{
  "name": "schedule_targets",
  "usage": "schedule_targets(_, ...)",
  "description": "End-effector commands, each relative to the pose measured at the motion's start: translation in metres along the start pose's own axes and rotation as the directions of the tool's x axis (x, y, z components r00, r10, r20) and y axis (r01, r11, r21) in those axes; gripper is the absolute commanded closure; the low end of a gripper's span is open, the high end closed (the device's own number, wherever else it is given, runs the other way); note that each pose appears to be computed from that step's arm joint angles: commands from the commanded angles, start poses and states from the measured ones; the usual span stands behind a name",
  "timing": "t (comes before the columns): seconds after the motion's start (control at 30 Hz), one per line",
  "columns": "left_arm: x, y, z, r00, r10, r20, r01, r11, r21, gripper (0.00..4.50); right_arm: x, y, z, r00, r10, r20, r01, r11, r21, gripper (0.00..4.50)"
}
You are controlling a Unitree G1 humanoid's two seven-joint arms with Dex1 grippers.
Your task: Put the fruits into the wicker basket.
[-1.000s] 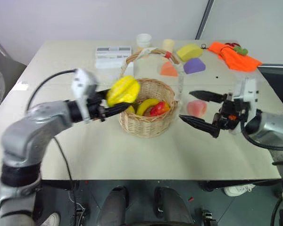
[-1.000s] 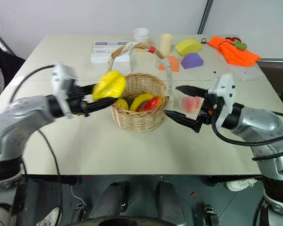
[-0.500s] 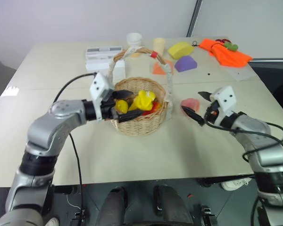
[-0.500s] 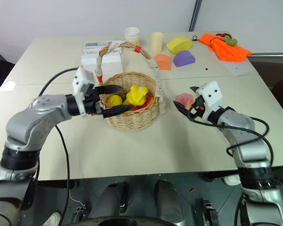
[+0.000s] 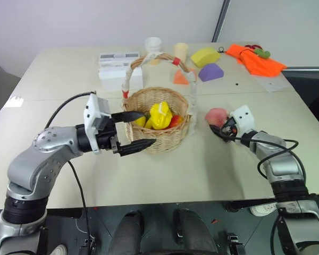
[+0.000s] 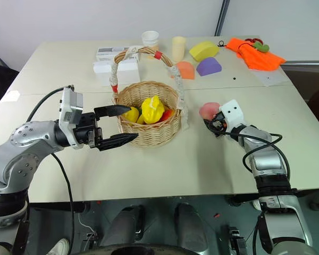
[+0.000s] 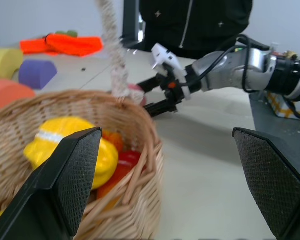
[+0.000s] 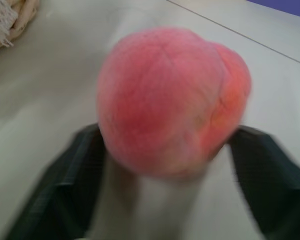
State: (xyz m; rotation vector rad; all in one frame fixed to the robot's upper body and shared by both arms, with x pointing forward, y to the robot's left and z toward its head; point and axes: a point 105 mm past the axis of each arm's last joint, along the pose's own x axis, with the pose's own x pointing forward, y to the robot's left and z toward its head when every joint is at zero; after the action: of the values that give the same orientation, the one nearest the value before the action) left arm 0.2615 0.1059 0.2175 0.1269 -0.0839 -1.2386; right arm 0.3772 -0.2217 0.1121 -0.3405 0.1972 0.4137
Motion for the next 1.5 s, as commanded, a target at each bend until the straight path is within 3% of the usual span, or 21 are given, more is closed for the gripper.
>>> schedule_targets(0.03, -0.001, -0.002, 0.012, 0.999, 0.003, 0.032, -0.005, 0.998, 0.070, 0.00, -0.010, -0.007, 0.030, 0.993, -0.018, 0.120, 0.023, 0.999, -0.037, 2.43)
schedule_targets(0.3, -0.018, 0.015, -0.009, 0.994, 0.099, -0.043, -0.096, 0.993, 0.069, 0.00, -0.060, 0.008, 0.051, 0.973, 0.098, 0.209, -0.075, 0.991, -0.113, 2.43)
schedule_targets(0.4, -0.034, 0.027, -0.015, 0.985, 0.165, -0.042, -0.163, 0.985, 0.054, 0.00, -0.095, 0.037, 0.066, 0.920, 0.306, 0.245, -0.292, 0.952, -0.091, 2.43)
schedule_targets(0.53, -0.052, 0.036, -0.023, 0.977, 0.210, -0.049, -0.207, 0.977, 0.053, 0.00, -0.126, 0.082, 0.091, 0.798, 0.554, 0.237, -0.546, 0.831, -0.105, 2.43)
schedule_targets(0.6, -0.058, 0.039, -0.023, 0.974, 0.223, -0.035, -0.221, 0.974, 0.048, 0.00, -0.113, 0.104, 0.113, 0.764, 0.592, 0.257, -0.579, 0.804, -0.134, 2.43)
schedule_targets(0.73, -0.057, 0.039, -0.023, 0.973, 0.229, -0.024, -0.227, 0.973, 0.045, 0.00, -0.070, 0.122, 0.134, 0.811, 0.526, 0.256, -0.488, 0.850, -0.199, 2.43)
schedule_targets(0.83, -0.053, 0.035, -0.022, 0.975, 0.221, -0.002, -0.221, 0.975, 0.039, 0.00, -0.037, 0.124, 0.148, 0.852, 0.431, 0.298, -0.400, 0.902, -0.161, 2.43)
schedule_targets(0.93, -0.052, 0.031, -0.022, 0.974, 0.226, 0.005, -0.226, 0.973, 0.033, 0.00, -0.020, 0.143, 0.151, 0.846, 0.448, 0.291, -0.418, 0.894, -0.162, 2.43)
schedule_targets(1.1, -0.052, 0.029, -0.023, 0.972, 0.237, 0.008, -0.237, 0.971, 0.029, 0.00, -0.015, 0.149, 0.157, 0.852, 0.427, 0.304, -0.378, 0.902, -0.208, 0.05)
schedule_targets(1.3, -0.052, 0.029, -0.023, 0.971, 0.238, 0.007, -0.238, 0.971, 0.025, 0.00, -0.054, 0.131, 0.164, 0.797, 0.484, 0.362, -0.402, 0.872, -0.280, 0.05)
schedule_targets(1.43, -0.048, 0.029, -0.023, 0.975, 0.223, 0.015, -0.223, 0.975, 0.018, 0.00, -0.088, 0.111, 0.154, 0.773, 0.505, 0.385, -0.471, 0.862, -0.186, 0.05)
schedule_targets(1.5, -0.047, 0.029, -0.024, 0.976, 0.216, 0.017, -0.217, 0.976, 0.014, 0.00, -0.088, 0.101, 0.150, 0.799, 0.464, 0.383, -0.444, 0.884, -0.143, 0.05)
